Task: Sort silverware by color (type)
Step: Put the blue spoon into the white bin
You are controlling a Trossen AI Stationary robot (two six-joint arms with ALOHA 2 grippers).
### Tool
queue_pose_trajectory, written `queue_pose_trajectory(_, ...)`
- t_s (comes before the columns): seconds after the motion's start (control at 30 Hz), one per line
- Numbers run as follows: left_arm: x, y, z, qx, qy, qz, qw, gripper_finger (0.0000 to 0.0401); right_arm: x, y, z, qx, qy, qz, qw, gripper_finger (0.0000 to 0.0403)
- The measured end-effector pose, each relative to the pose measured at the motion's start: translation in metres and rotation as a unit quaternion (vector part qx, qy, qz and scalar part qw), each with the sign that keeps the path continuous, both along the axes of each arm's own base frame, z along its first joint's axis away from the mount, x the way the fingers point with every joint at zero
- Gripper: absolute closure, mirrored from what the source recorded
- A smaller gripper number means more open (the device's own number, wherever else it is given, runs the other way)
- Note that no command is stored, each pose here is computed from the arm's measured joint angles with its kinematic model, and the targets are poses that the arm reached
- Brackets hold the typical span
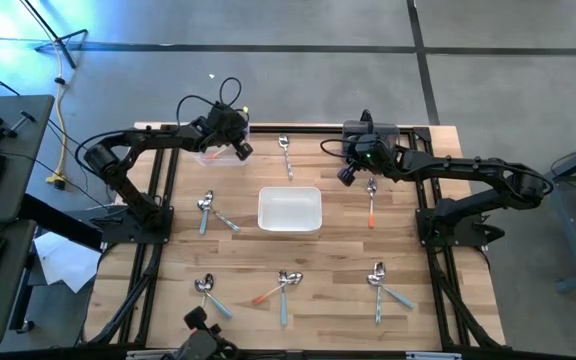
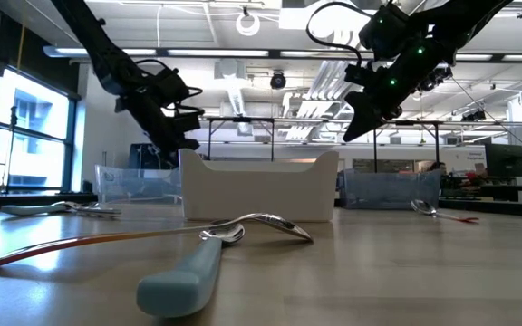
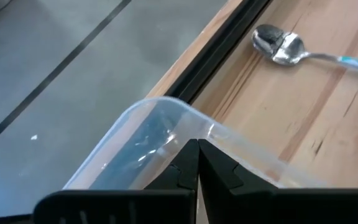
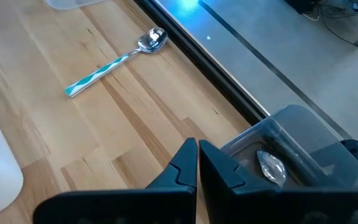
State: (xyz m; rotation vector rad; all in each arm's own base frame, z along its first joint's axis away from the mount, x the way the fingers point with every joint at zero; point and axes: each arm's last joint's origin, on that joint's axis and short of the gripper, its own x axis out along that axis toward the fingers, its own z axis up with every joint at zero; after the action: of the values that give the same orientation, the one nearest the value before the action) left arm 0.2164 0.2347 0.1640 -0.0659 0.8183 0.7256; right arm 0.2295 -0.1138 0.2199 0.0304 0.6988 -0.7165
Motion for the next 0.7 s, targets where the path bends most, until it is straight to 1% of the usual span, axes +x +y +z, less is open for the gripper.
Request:
queue_pose_trajectory(0.1,-0.003,-0.002,0.006,0.006,0.011,0.001,1.0,0.0401,0.0,0.0,0.0,-0.003,0.002,-0.005,1.0,0.0402)
queue_pose_trajectory(0.2,-0.008,-0.006,0.016,0.016,0.018,0.012,1.0,0.0401,0.0,0.0,0.0,-0.004,0.003,-0.007,1.0,0.0402)
queue_pose_trajectory(0.33,-0.017,-0.016,0.033,0.006,0.013,0.024,1.0,0.0401,0.0,0.0,0.0,-0.004,0.003,-0.007,1.0,0.0402)
queue_pose_trajectory(0.53,-0.028,-0.05,0.054,-0.045,0.028,0.02,0.998,0.0401,0.0,0.0,0.0,-0.004,0.002,-0.007,1.0,0.0402)
queue_pose_trajectory(0.7,-0.033,-0.082,0.064,-0.094,0.048,0.01,0.994,0.0401,0.0,0.0,0.0,-0.004,0.002,-0.007,1.0,0.0402)
